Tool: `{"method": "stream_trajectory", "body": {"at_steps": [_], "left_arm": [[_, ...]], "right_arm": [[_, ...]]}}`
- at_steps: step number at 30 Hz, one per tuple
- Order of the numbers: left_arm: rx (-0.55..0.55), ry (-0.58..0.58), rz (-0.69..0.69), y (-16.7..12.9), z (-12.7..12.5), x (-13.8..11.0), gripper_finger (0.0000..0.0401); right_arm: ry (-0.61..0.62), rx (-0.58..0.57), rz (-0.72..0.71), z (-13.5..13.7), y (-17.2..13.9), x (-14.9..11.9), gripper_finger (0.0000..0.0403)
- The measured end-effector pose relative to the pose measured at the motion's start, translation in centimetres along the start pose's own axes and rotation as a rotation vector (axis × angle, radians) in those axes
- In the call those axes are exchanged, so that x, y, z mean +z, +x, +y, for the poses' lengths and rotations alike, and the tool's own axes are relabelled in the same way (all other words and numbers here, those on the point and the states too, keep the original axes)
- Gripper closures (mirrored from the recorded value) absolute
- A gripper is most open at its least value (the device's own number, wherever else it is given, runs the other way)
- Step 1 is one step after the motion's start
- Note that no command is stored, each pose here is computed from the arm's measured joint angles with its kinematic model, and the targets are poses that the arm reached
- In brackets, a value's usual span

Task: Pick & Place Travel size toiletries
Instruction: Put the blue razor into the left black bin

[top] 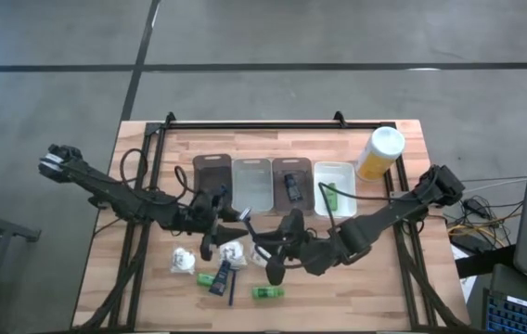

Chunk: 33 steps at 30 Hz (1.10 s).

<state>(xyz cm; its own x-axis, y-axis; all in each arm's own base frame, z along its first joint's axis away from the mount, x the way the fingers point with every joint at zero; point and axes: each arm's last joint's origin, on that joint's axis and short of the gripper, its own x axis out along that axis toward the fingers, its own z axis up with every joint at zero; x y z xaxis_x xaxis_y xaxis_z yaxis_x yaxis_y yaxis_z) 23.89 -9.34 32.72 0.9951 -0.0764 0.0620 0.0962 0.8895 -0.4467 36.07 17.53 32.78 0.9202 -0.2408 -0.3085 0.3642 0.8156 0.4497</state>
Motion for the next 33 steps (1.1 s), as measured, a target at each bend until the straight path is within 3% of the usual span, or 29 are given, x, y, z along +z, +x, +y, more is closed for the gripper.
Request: {"method": "stream_trajectory", "body": {"at_steps": [14, 26, 33], "left_arm": [[-0.017, 0.021, -0.008, 0.12, 0.22, 0.26, 0.0216], [-0.034, 0.076, -0.002, 0.18, 0.33, 0.30, 0.0343], [-0.004, 0.120, -0.002, 0.21, 0.54, 0.28, 0.0362]], "right_arm": [[-0.016, 0.008, -0.002, -0.11, 0.36, 0.17, 0.0380], [-0.042, 0.014, 0.010, -0.39, 0.69, 0.41, 0.0376], [-0.072, 0.003, 0.012, -0.55, 0.78, 0.42, 0.0316]]}}
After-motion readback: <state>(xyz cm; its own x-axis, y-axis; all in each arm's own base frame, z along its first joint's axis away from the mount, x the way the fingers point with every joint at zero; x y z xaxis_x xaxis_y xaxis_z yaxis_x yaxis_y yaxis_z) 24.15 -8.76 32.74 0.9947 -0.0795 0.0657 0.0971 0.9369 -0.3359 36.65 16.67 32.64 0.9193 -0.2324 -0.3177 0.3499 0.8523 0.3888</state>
